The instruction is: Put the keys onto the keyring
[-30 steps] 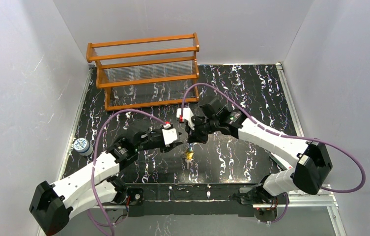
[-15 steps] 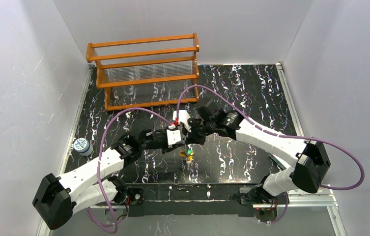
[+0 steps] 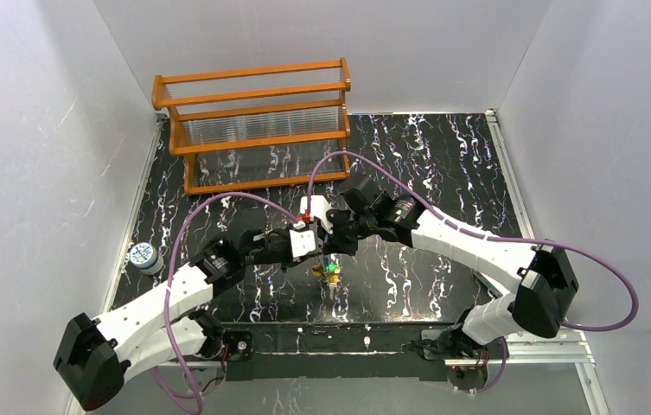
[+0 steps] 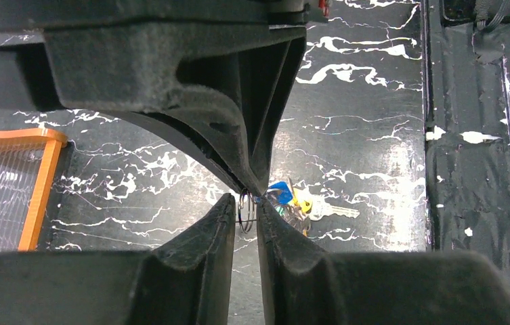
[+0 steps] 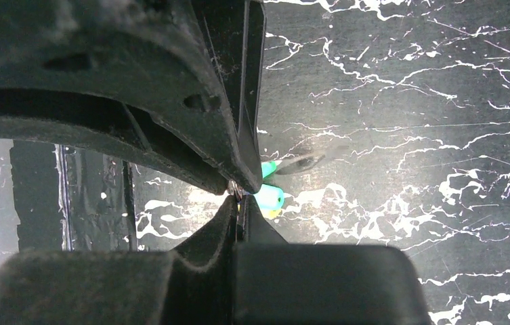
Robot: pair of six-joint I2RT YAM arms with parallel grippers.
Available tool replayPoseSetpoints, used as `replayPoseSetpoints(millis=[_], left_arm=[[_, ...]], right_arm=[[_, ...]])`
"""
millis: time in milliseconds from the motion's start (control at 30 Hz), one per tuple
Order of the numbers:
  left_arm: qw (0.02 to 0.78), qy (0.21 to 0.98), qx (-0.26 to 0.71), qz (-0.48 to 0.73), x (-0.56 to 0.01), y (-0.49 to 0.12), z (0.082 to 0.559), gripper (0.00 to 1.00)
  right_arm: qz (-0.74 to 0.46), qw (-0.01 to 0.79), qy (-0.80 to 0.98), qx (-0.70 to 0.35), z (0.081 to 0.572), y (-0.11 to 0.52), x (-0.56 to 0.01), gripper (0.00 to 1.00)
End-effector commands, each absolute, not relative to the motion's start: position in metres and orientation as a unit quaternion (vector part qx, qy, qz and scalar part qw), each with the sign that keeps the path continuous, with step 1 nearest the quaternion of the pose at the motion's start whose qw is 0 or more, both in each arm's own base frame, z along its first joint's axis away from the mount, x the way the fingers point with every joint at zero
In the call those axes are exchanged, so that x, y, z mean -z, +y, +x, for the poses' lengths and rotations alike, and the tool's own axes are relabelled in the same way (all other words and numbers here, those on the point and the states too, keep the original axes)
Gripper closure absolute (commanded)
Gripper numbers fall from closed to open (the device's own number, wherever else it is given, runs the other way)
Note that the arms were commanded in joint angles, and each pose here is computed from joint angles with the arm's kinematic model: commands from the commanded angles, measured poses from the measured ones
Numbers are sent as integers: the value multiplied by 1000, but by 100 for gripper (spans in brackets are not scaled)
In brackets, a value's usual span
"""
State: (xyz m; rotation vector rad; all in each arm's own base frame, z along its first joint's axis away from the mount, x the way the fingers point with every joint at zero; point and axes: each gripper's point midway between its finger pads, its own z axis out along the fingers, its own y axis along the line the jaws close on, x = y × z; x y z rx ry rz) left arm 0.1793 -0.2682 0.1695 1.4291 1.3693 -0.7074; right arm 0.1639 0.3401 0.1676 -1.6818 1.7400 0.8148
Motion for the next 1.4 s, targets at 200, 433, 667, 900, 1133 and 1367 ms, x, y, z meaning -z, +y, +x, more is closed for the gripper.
replayPoseSetpoints(millis=[200,433,667,900,1133,1367], left_arm=[[529,544,278,589,-198,-267,182,71],[537,542,272,586,-201,-265,183,82],[522,545,286,592,-194,-270,182,83],[516,543,292,594,-191,-275,183,94],[521,541,297,590,-196,-276,183,100],[571,548,311,526,-211,-274,188,100]], right_arm=[[-633,295,650,-299,168,344,-171,99],[-633,293,652,-298,167,343,-169,99],[-631,294,654,-296,168,343,-168,99],[-631,296,653,-297,168,343,-169,99],[-630,297,655,-294,168,342,-166,99],[-626,327,638,-307,168,345,-168,99]])
